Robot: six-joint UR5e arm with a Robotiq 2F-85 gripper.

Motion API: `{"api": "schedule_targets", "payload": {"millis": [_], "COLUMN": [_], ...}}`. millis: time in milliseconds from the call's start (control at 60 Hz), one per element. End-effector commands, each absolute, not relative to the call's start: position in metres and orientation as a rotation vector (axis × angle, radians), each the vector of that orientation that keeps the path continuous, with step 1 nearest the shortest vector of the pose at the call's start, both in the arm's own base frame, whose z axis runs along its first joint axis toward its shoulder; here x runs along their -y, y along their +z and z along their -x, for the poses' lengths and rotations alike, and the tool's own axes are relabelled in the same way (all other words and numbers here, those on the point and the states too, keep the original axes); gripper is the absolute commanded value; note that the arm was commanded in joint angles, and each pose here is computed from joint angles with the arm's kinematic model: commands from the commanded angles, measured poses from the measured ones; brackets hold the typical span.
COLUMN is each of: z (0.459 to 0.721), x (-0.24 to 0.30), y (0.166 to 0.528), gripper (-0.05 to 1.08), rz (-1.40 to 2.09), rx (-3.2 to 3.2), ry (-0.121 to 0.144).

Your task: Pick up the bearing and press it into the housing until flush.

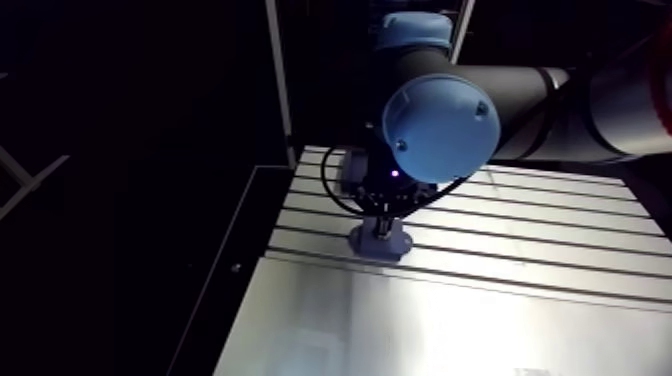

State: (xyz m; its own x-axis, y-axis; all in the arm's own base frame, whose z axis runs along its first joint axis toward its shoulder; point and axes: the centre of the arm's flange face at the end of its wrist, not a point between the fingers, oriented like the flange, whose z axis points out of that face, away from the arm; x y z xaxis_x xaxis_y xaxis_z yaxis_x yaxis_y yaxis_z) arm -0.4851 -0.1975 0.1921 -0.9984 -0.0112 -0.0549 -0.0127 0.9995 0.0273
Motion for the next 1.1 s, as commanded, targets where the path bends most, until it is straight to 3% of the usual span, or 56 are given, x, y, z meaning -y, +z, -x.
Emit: {"api": "schedule_targets", "payload": {"millis": [17,1100], "z": [0.4850,0.4831], "x": [0.1977,0.1982], "y": [0.1916,0.1843], "gripper": [0.98,0.98], "rz": [0.019,0.023], "rx": [-3.085,-3.068], "ry": [0.041,0.044]}}
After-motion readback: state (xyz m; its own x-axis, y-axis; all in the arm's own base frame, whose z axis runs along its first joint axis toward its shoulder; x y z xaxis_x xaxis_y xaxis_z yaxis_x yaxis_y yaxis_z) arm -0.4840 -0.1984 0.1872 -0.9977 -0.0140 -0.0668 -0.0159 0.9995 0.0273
